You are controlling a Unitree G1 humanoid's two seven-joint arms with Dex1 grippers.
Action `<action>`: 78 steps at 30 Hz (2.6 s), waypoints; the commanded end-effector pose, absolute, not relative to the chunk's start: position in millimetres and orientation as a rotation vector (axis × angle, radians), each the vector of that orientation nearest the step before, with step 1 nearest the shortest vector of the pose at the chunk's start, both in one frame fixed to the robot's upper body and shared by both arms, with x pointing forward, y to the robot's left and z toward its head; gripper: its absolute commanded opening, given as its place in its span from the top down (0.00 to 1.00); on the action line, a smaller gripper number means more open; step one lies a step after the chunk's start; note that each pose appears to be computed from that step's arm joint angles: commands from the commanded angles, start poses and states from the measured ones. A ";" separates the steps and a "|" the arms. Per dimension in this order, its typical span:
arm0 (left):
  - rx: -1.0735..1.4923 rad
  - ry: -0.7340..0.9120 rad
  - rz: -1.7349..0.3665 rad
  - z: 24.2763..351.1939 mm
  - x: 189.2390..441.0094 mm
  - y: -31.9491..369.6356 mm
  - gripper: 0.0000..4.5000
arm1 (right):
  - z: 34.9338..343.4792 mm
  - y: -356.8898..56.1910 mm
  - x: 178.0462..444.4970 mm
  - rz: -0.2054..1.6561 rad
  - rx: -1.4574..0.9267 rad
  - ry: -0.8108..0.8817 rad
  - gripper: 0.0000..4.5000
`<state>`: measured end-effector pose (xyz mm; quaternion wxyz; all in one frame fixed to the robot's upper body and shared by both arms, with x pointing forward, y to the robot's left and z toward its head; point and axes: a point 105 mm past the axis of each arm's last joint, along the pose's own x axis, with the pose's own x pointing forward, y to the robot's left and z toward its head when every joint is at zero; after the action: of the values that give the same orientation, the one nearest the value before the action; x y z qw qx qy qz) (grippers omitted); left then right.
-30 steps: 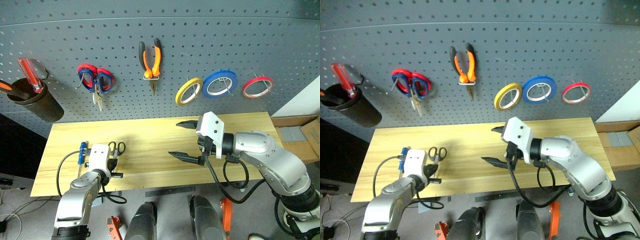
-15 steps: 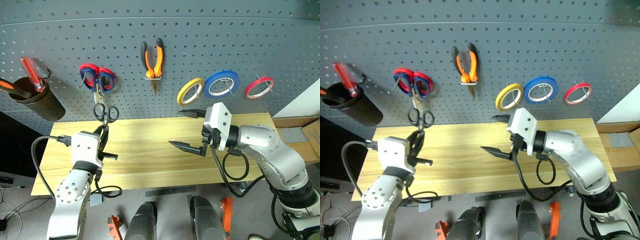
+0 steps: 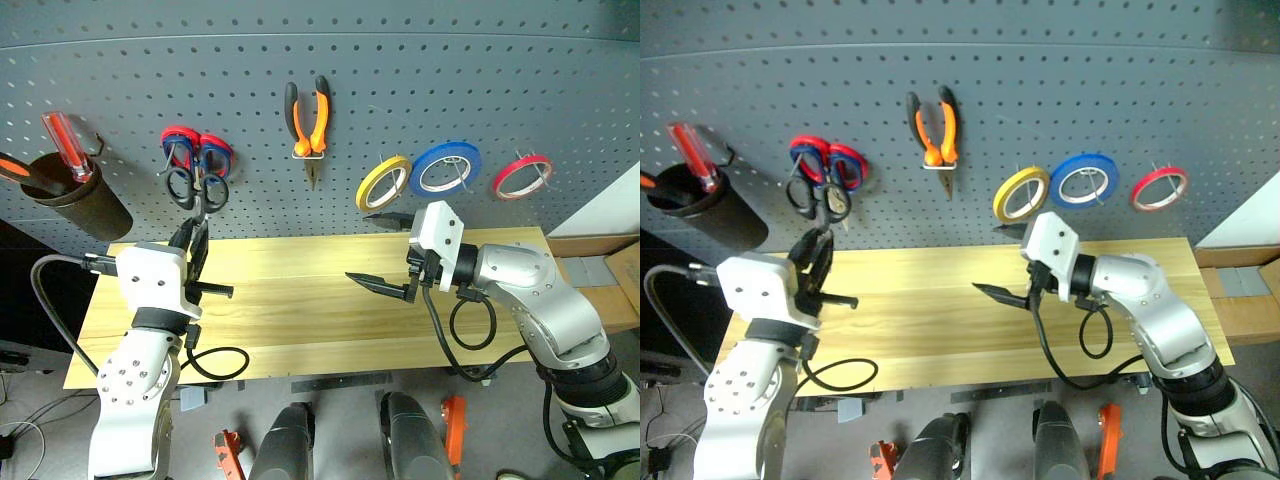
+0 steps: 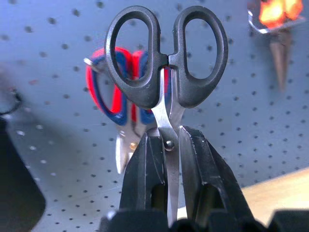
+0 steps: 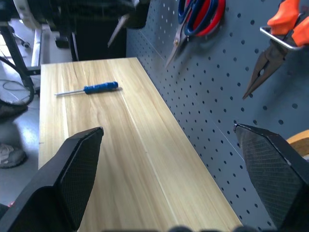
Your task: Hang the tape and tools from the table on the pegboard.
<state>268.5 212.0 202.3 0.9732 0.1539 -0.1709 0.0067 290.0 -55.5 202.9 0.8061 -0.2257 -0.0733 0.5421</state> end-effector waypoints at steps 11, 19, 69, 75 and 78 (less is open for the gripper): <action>0.262 -0.374 0.057 224.8 279.1 223.6 0.98 | 217.8 -51.1 288.1 1.166 -0.483 -0.221 0.00; 0.256 -0.317 0.042 214.1 291.0 226.6 0.98 | 218.5 -50.9 287.8 1.157 -0.473 -0.220 0.00; 0.054 0.643 0.152 68.7 312.6 377.7 0.15 | 165.2 42.6 298.8 0.983 -0.254 0.173 0.00; 0.063 0.701 0.134 47.3 320.3 373.1 0.15 | 163.5 45.0 291.9 1.013 -0.281 0.178 0.00; 0.047 0.716 0.131 40.5 322.4 370.0 0.15 | 164.1 45.0 289.1 1.022 -0.297 0.174 0.00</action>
<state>325.1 366.0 43.9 0.9370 0.0193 0.3441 0.0571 299.0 37.9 151.2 0.8657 -0.1372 0.1124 0.4680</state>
